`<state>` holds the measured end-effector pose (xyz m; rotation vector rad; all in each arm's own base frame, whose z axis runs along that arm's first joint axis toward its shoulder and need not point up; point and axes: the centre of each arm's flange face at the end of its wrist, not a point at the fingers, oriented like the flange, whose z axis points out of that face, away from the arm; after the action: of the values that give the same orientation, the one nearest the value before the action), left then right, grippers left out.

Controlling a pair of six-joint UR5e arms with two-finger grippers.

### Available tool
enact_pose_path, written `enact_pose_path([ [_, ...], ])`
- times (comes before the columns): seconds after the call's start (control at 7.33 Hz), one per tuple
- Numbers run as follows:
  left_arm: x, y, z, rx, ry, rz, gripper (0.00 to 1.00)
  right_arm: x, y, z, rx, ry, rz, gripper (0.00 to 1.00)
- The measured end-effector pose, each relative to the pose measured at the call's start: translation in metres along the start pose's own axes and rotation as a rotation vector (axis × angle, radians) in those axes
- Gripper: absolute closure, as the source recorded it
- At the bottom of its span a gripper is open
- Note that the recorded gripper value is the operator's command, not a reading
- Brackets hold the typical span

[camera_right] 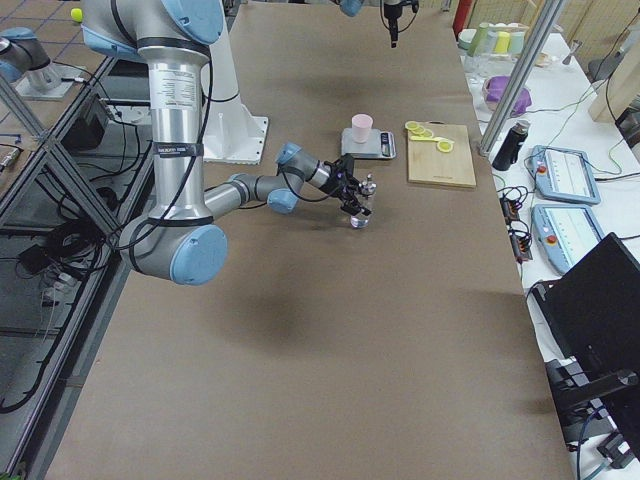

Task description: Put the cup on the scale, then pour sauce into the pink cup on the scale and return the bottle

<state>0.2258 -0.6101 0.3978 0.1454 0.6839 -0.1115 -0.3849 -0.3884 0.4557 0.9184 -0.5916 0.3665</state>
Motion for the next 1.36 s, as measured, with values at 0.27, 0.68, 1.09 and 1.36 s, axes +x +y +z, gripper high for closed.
enact_pose_path([
  [0.27,-0.001,0.0,0.001,-0.001,-0.001,0.002,0.02,0.0,0.004,-0.003,0.008,-0.002,-0.018,0.0],
  [0.68,-0.001,0.0,0.001,-0.002,-0.002,0.003,0.02,-0.003,0.004,-0.045,-0.012,-0.062,-0.02,0.0],
  [1.09,-0.003,0.001,0.002,-0.003,-0.003,0.004,0.02,0.038,0.004,-0.087,-0.055,-0.073,-0.065,0.0],
  [1.36,-0.004,0.002,0.002,-0.003,-0.004,0.004,0.02,0.053,-0.027,-0.117,-0.118,-0.119,-0.114,0.0],
])
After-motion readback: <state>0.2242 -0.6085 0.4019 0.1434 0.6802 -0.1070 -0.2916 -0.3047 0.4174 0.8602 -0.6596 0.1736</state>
